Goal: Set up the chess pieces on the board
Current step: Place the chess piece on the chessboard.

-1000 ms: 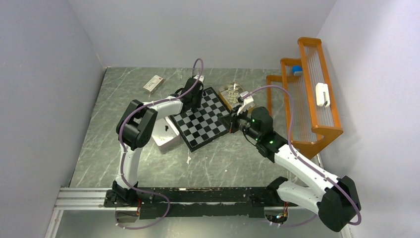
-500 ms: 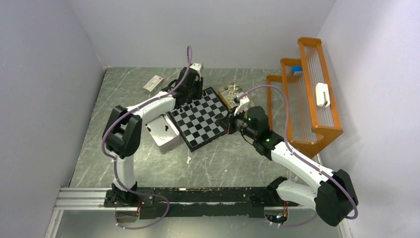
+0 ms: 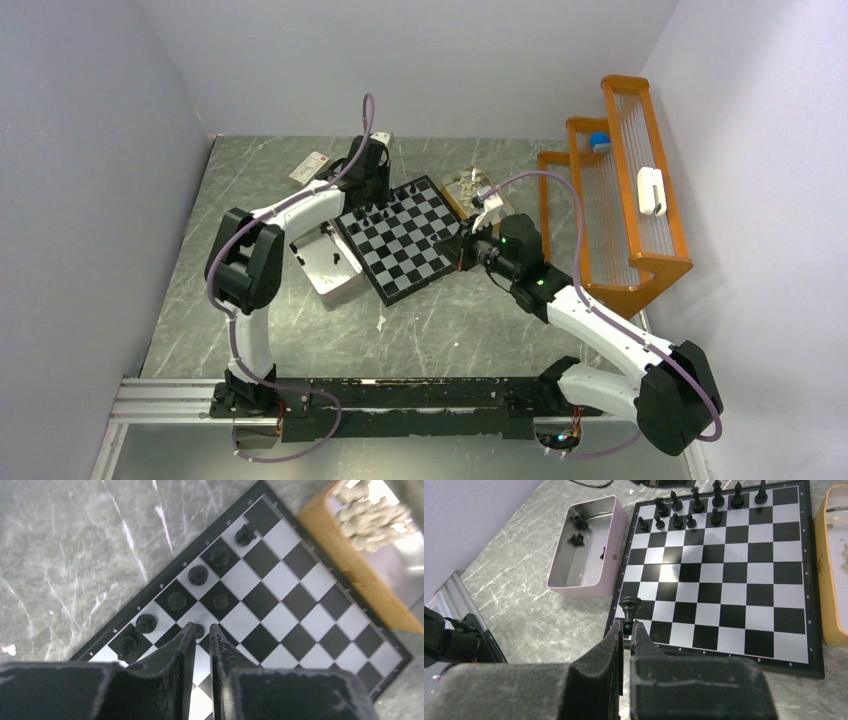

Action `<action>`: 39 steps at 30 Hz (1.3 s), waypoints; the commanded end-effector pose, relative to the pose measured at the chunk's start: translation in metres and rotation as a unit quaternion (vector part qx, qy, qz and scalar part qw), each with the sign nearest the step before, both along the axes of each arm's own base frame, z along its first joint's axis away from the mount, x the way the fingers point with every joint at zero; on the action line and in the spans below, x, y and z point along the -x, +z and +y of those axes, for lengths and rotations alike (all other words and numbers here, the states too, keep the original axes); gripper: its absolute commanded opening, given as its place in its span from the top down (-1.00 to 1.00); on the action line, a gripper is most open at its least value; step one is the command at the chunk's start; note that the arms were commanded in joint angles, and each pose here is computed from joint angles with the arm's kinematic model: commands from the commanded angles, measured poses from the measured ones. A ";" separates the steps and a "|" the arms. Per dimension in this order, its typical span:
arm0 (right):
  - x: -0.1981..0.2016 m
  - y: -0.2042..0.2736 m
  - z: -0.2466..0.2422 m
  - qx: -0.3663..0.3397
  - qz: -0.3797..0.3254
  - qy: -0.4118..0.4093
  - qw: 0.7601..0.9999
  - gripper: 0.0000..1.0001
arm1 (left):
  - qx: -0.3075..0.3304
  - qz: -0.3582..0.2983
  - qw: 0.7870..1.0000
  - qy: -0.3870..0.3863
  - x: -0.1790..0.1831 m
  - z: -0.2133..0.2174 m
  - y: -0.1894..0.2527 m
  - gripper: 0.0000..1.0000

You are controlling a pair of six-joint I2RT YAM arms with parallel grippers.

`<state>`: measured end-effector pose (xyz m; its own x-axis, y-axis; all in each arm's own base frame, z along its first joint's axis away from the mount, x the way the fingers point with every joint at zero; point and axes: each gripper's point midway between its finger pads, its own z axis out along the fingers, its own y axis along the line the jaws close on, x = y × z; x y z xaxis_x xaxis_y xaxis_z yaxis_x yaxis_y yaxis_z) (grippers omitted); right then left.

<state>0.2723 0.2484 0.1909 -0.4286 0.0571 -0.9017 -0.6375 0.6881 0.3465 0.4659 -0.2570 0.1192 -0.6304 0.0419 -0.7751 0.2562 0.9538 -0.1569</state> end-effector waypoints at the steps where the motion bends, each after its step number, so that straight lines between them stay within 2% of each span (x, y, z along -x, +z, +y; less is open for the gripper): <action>1: -0.004 0.015 0.004 -0.016 -0.014 0.003 1.000 1.00 | -0.024 0.047 0.998 -0.025 0.011 0.001 -0.034 0.61; 4: -0.005 0.013 0.004 -0.016 -0.014 0.001 1.000 1.00 | -0.026 0.051 0.998 -0.035 0.012 0.000 -0.040 0.75; 9: -0.006 0.010 0.006 -0.014 -0.010 0.005 1.000 1.00 | -0.036 0.054 0.997 -0.033 0.010 0.002 -0.045 0.82; 39: -0.008 0.010 0.006 -0.013 -0.012 0.001 1.000 1.00 | -0.044 0.069 0.996 -0.040 0.009 -0.003 -0.062 0.84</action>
